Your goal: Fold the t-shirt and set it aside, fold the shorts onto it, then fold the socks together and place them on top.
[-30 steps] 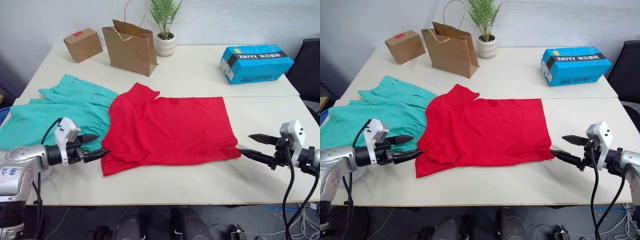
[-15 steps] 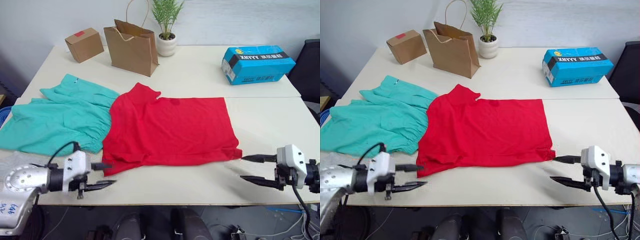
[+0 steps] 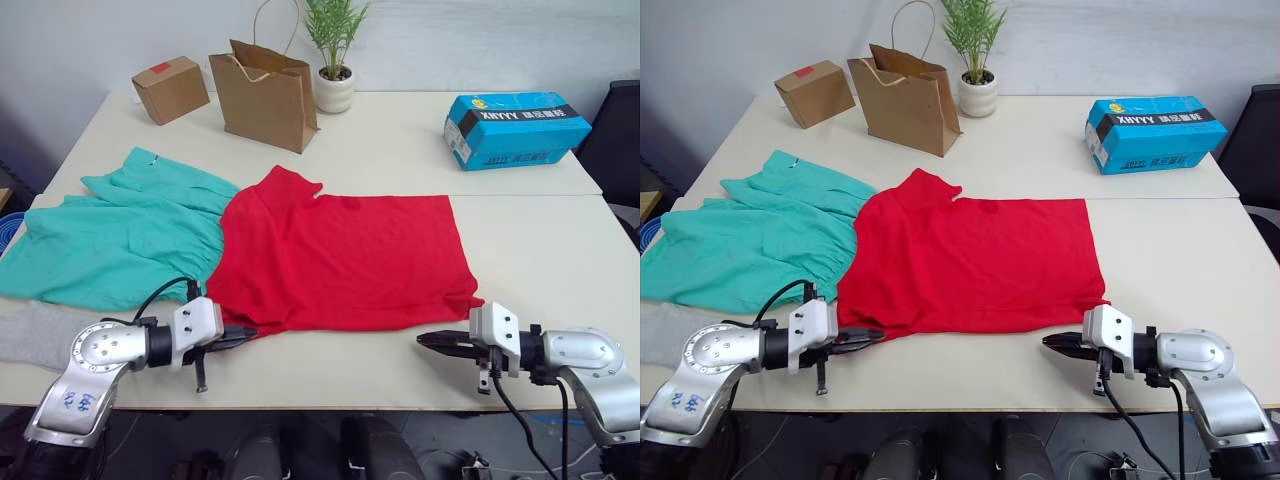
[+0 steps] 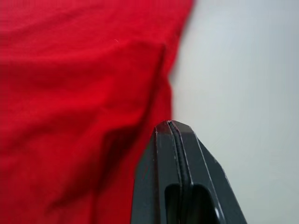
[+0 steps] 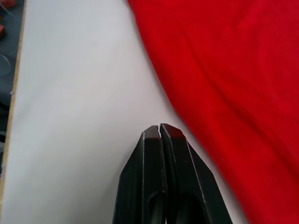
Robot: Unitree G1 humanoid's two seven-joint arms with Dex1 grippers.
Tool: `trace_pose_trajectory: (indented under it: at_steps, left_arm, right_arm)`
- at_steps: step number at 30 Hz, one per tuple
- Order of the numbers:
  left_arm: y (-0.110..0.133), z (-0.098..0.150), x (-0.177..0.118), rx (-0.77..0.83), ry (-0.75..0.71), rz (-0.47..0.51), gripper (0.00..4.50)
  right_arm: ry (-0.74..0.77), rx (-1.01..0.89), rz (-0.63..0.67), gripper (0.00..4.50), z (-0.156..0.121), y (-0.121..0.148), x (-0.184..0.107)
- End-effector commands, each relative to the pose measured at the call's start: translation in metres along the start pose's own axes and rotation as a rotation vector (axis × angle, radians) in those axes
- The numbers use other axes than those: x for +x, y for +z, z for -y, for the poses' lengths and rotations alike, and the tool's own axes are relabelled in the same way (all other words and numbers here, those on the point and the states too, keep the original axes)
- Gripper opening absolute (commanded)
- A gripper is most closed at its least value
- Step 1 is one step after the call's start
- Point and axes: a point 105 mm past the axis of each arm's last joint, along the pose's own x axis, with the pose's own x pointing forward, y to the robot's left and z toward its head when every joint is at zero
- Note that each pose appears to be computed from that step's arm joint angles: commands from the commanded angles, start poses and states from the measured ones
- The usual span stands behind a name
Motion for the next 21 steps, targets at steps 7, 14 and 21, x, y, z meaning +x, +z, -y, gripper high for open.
trace_pose_trajectory:
  at_steps: [7,14,21]
  left_arm:
    - [-0.001,-0.024,0.003,-0.115,0.127,0.061,0.00]
    - [-0.003,-0.056,-0.006,-0.077,0.330,0.053,0.00]
    - [0.031,-0.021,-0.029,-0.140,0.033,0.151,0.00]
  right_arm:
    - [-0.082,-0.007,0.036,0.05,0.013,0.004,0.000]
    - [-0.135,-0.014,0.067,0.05,0.023,0.011,0.005]
    - [-0.081,-0.055,0.153,0.05,0.017,0.026,0.005]
